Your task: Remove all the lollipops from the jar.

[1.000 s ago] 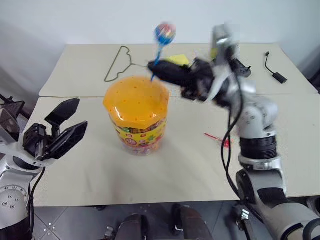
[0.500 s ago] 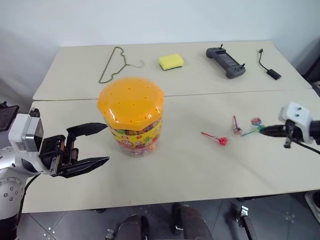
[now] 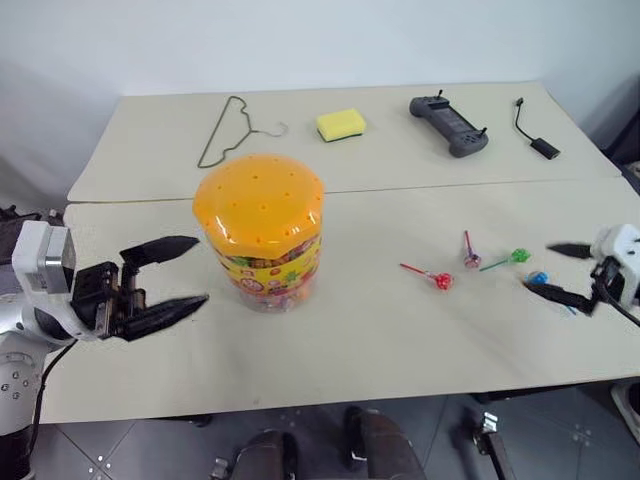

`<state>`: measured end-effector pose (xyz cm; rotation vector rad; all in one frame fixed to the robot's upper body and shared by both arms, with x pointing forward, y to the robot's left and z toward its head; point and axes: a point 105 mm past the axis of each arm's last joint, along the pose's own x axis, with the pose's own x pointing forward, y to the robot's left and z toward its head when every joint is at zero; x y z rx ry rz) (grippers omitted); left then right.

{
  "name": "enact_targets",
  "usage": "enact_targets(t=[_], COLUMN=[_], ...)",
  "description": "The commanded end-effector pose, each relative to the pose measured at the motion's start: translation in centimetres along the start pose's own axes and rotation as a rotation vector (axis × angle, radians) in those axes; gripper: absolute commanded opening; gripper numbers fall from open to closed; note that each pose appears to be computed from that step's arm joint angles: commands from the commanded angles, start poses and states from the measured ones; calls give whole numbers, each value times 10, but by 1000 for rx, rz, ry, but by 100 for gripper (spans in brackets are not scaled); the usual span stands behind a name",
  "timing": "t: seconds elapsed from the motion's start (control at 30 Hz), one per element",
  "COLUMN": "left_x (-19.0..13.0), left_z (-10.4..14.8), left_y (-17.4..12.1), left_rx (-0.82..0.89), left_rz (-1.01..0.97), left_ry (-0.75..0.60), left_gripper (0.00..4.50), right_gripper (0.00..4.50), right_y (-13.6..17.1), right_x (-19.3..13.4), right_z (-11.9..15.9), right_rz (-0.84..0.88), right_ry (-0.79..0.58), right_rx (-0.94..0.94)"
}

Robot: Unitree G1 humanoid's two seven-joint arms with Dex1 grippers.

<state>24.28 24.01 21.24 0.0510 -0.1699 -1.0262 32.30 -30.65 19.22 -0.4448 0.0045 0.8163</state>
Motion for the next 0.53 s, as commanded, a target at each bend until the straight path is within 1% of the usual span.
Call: enact_targets(t=[0.03, 0.07, 0.13, 0.2, 0.3, 0.37, 0.43, 0.53], left_x=[-13, -14, -16, -14, -13, -14, -17, -20], left_z=[-9, -15, -28, -35, -47, -56, -63, -65], left_y=[23, 27, 31, 34, 40, 39, 41, 41], left_rx=[56, 73, 100, 121, 152, 151, 168, 174], left_rz=[178, 219, 279, 334, 434, 470, 529, 569], left_ry=[65, 83, 124, 118, 133, 159, 182, 189], left_gripper=[450, 450, 450, 450, 450, 450, 450, 450], right_gripper=[449, 449, 449, 449, 449, 449, 449, 449], right_y=[21, 33, 57, 73, 94, 100, 100, 100], right_x=[24, 37, 55, 66, 83, 92, 100, 102], right_z=[53, 60, 63, 58, 39, 33, 30, 26], right_rz=[125, 171, 252, 297, 338, 324, 270, 220], right_ry=[-184, -216, -249, -262, -262, -271, -302, -318], right_rx=[-83, -105, -127, -136, -160, -176, -166, -157])
